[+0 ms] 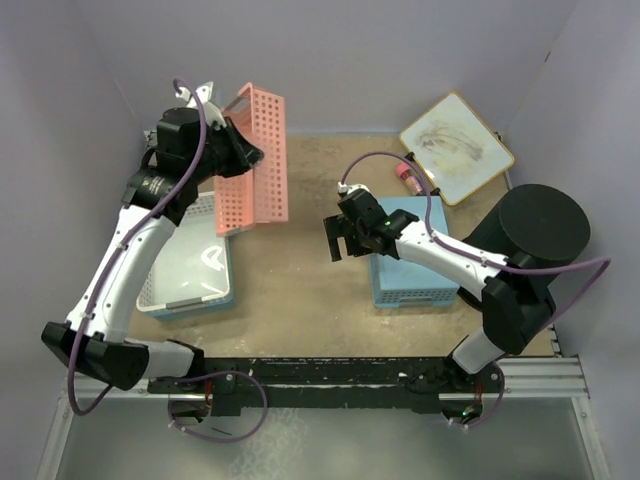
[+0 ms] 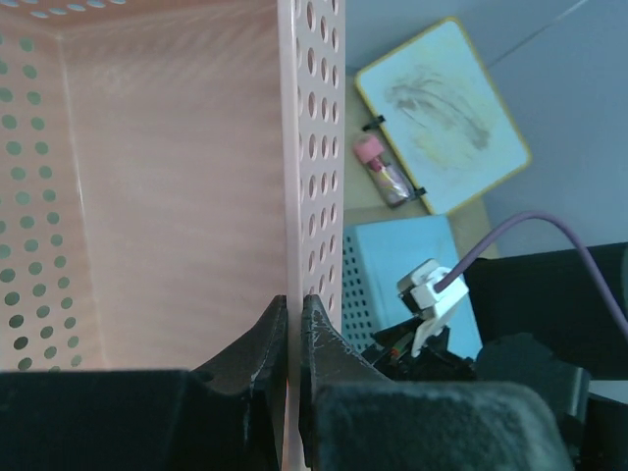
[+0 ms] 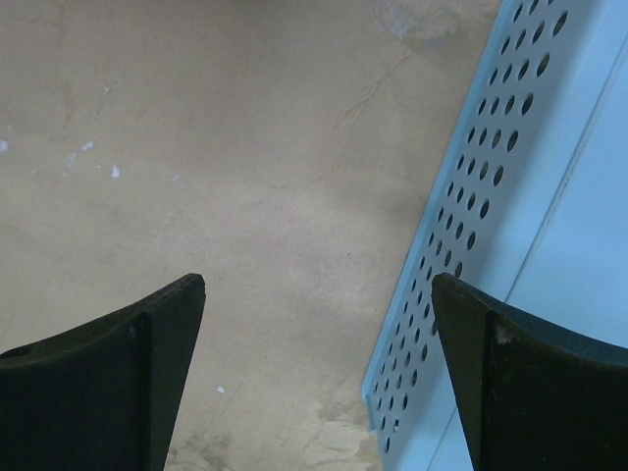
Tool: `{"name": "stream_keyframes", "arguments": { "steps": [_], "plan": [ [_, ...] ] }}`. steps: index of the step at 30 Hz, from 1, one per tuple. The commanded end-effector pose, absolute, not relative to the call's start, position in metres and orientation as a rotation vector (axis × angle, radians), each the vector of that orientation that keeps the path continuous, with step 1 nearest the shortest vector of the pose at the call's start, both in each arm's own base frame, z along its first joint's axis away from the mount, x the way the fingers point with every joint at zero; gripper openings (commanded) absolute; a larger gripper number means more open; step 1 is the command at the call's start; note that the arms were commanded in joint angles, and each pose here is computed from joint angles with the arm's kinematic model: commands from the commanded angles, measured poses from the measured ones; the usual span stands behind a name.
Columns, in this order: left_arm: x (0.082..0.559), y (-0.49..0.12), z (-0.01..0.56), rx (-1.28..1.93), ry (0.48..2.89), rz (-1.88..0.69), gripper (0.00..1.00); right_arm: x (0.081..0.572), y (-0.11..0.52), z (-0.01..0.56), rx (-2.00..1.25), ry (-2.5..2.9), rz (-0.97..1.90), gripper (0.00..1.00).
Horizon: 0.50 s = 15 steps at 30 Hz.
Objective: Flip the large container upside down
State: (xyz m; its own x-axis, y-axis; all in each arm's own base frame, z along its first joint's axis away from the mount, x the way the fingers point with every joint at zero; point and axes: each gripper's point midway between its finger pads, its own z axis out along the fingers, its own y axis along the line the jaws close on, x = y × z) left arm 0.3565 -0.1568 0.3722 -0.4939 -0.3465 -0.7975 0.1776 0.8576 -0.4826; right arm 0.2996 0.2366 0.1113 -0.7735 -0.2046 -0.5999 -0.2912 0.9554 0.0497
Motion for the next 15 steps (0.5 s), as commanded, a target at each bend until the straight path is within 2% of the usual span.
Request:
{"name": "stream_keyframes", "arguments": {
  "steps": [1, 6, 15],
  "plan": [
    [0.375, -0.201, 0.403, -0.052, 1.814, -0.925, 0.0, 0.294, 0.232, 0.107, -0.343, 2.487, 0.175, 1.0],
    [0.385, -0.213, 0.384, -0.062, 1.818, -0.996, 0.0, 0.297, 0.217, 0.093, -0.343, 2.509, 0.054, 1.0],
    [0.393, -0.212, 0.359, -0.066, 1.878, -0.95, 0.0, 0.301, 0.186, 0.081, -0.253, 2.569, -0.107, 1.0]
  ]
}}
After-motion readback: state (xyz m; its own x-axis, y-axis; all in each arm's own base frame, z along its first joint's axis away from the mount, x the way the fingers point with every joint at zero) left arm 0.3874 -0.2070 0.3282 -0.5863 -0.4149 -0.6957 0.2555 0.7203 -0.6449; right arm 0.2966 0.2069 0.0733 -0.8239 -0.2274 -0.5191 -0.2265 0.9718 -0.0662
